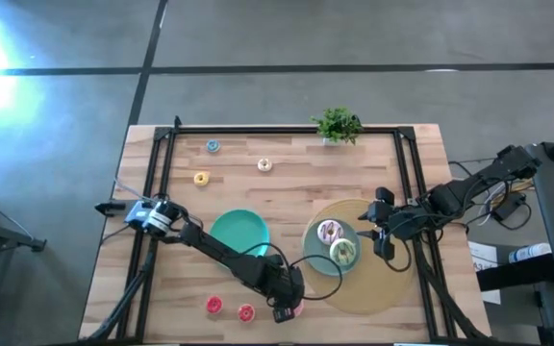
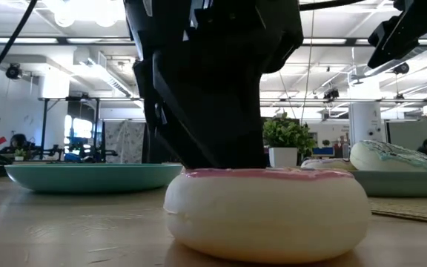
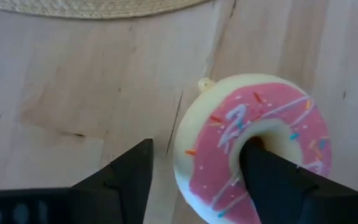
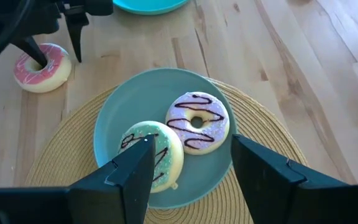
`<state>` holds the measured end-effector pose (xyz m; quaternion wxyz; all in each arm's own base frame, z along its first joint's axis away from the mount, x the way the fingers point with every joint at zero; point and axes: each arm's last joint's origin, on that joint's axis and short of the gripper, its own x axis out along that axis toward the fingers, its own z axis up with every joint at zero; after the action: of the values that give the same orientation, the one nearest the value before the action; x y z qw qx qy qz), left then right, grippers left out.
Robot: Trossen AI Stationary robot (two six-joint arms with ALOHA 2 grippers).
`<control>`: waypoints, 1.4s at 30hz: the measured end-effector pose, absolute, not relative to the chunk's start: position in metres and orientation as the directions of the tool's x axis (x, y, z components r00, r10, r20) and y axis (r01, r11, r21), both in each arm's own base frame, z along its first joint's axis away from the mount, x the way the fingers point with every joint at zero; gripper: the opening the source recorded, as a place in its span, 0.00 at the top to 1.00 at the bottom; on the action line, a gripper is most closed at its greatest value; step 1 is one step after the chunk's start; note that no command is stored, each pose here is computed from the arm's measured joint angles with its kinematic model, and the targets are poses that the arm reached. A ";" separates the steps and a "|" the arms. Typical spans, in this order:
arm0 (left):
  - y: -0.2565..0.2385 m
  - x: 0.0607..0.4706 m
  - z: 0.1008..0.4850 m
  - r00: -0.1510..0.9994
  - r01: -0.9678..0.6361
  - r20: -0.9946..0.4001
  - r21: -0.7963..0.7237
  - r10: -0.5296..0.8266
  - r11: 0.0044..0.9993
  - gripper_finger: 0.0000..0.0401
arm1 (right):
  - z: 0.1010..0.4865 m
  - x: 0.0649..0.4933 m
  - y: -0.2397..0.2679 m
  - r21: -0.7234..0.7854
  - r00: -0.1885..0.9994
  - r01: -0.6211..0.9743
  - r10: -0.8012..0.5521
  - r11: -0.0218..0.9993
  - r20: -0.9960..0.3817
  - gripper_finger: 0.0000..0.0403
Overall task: Pick & Place donuts
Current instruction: Put the large pink donut on the gray plate
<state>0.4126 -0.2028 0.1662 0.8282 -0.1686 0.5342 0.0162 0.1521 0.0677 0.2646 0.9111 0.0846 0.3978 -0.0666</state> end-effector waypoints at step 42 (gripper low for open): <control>-0.079 0.474 0.205 0.748 -0.256 -0.663 -0.290 -0.001 0.922 0.75 | 0.280 0.123 0.052 0.150 0.723 0.191 -0.036 0.970 -0.690 0.50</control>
<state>0.4743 -0.0786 0.2052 0.9165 -0.1849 0.3478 0.0696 0.1229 0.0523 0.2801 0.9221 0.1056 0.3670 -0.0616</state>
